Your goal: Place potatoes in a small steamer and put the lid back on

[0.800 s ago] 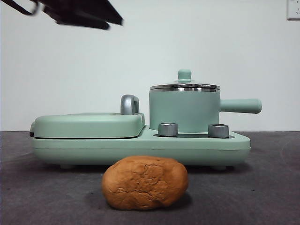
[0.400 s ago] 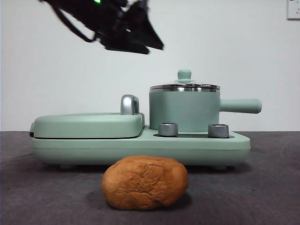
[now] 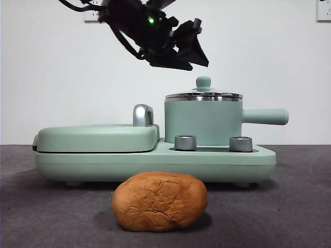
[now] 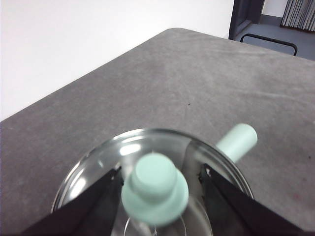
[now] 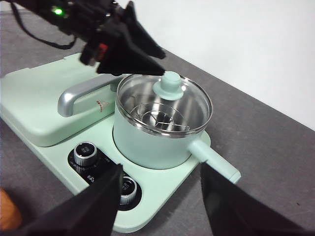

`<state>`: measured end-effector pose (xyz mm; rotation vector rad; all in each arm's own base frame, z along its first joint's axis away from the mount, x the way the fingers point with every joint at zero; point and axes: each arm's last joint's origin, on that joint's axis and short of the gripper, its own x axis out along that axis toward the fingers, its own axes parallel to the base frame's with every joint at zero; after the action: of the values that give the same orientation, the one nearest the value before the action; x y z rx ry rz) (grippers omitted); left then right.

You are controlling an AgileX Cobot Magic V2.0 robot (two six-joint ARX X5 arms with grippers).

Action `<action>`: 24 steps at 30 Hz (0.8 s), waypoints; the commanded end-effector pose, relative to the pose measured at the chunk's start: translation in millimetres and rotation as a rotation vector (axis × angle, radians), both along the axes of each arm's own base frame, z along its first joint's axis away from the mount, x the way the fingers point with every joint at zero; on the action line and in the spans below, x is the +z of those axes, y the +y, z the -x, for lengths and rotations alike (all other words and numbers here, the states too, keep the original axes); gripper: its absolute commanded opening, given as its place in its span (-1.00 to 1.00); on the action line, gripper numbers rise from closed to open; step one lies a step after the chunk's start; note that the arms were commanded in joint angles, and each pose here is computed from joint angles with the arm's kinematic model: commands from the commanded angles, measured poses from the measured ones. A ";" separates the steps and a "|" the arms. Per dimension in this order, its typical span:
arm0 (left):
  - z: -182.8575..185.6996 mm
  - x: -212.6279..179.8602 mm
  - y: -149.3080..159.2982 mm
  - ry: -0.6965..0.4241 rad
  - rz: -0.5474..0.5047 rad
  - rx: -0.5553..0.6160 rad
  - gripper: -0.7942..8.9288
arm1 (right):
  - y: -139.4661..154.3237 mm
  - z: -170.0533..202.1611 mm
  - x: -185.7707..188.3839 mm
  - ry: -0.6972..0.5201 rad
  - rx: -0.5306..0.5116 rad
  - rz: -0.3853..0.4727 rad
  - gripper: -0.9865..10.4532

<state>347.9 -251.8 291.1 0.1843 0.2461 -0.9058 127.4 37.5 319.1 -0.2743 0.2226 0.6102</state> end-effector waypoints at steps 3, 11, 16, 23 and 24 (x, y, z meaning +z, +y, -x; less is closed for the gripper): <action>-13.4 -0.5 -14.8 0.002 0.027 0.000 -0.31 | 0.5 0.0 5.5 -0.010 -0.003 -0.013 -0.39; -21.9 -14.1 -20.6 0.024 0.011 0.001 -0.31 | 0.5 -0.2 5.4 -0.009 -0.003 -0.013 -0.39; -24.1 -21.0 -22.2 0.036 0.002 0.001 -0.32 | 0.5 -0.2 5.4 -0.009 -0.003 -0.013 -0.39; -26.2 -29.1 -23.9 0.053 -0.010 0.001 -0.32 | 0.5 -0.1 5.5 -0.009 -0.003 -0.013 -0.39; -25.8 -29.1 -24.5 0.053 -0.010 -0.001 -0.33 | 0.5 -0.1 5.5 -0.009 -0.003 -0.013 -0.39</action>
<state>371.5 -268.1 262.8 0.1765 0.3099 -0.9038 127.3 37.5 319.0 -0.2742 0.2237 0.6104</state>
